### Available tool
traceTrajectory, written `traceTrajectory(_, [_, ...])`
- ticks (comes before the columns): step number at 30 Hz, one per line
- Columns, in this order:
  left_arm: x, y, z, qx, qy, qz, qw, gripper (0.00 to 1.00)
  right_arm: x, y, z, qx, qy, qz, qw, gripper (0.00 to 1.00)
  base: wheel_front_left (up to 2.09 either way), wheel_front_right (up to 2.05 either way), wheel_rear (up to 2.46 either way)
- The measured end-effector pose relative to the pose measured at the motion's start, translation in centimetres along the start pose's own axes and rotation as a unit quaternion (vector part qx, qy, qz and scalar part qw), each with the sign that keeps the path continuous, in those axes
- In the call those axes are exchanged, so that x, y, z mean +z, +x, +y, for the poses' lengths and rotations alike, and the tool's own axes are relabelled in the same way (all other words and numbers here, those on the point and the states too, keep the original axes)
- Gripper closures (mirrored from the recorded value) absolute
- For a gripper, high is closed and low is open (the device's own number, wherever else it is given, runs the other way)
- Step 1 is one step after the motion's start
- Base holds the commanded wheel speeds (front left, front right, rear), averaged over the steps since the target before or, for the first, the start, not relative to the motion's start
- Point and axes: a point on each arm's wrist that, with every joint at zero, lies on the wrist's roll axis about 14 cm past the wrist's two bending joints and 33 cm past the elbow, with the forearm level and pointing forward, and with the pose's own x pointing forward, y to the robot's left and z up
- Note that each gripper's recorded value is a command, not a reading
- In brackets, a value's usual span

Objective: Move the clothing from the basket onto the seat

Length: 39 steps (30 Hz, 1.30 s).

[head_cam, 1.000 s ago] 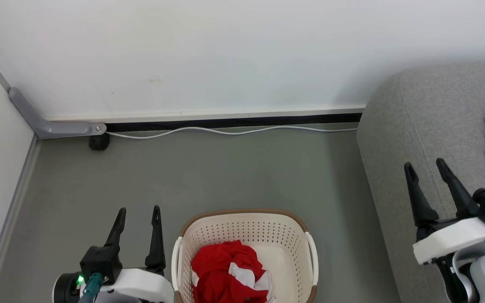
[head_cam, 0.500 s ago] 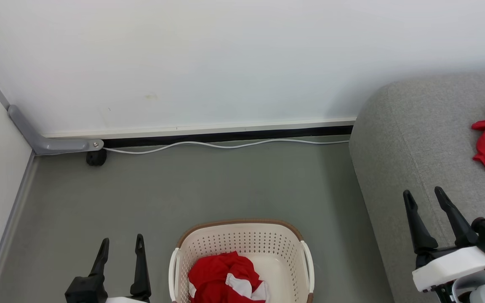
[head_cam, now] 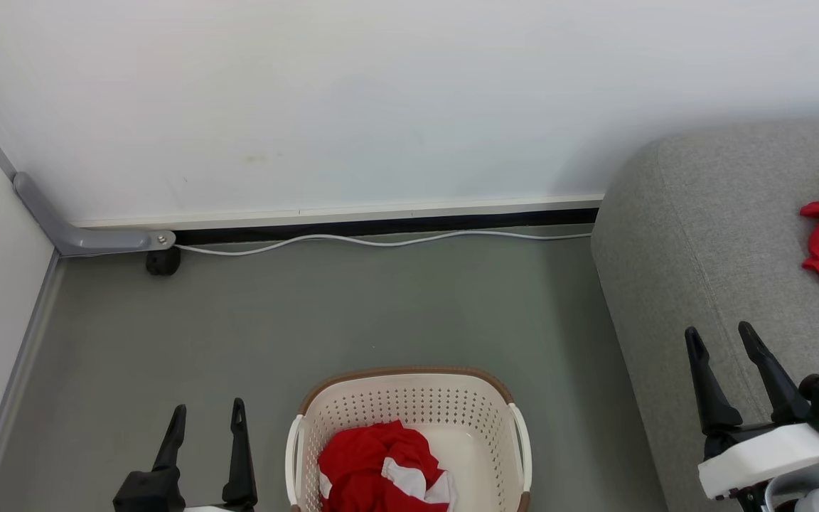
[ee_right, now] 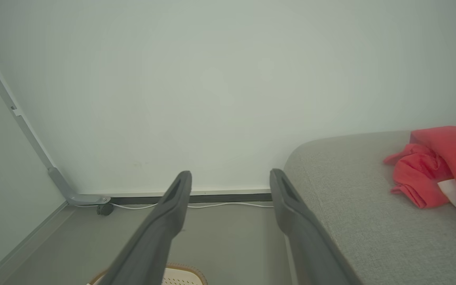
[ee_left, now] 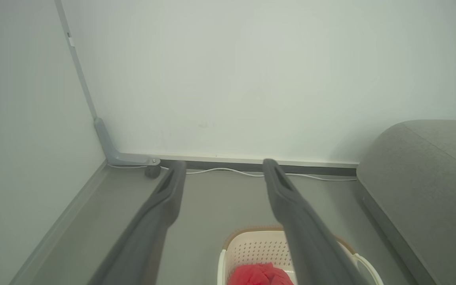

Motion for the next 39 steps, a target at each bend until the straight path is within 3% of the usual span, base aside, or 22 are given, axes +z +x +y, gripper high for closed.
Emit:
traceTrajectory(11, [-2.7,0.1,-2.0,-0.025,-0.002,0.045,0.999,0.0,-0.5,1.1,-0.3,0.0,0.002,0.005,1.0,0.0,0.0,0.0,0.0])
traceTrajectory(22, [-7.2,2.6,-6.1,-0.068,-0.009,0.115,0.991,0.0,0.2,5.6,-1.5,0.008,0.004,-0.013,1.0,0.0,0.0,0.0,0.0])
traceTrajectory(39, [-17.6,7.5,-10.4,-0.111,-0.012,0.251,0.961,0.0,-4.3,12.7,-3.7,0.026,0.007,0.007,1.0,0.0,0.0,0.0,0.0])
